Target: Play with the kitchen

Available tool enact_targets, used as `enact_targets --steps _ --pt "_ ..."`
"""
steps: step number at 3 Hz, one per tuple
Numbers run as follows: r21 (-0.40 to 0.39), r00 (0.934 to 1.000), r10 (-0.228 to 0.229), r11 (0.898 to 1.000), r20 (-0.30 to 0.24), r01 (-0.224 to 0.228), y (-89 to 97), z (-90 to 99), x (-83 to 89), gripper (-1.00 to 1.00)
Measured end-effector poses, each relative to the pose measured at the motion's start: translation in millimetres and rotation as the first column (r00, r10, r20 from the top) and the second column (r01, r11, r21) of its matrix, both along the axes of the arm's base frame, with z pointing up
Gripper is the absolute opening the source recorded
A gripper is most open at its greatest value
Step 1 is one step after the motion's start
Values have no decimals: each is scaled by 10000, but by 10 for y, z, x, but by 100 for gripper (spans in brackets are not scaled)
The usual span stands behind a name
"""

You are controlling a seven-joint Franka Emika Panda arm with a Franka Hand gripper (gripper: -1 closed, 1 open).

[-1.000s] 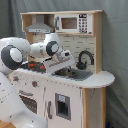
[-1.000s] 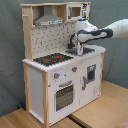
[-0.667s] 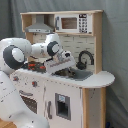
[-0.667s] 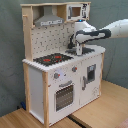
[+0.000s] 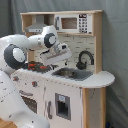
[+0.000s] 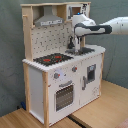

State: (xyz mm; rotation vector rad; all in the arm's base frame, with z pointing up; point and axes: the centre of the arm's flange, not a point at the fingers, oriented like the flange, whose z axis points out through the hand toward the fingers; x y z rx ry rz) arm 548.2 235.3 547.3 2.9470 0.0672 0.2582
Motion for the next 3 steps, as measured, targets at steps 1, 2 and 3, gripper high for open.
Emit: enact_targets --steps 1,2,3 --pt "-18 9999 95 10000 136 -95 77 341 -42 100" --pt "-306 9985 350 9990 416 -337 183 710 -118 100" --pt "-822 9932 997 9921 598 -946 480 975 -298 100"
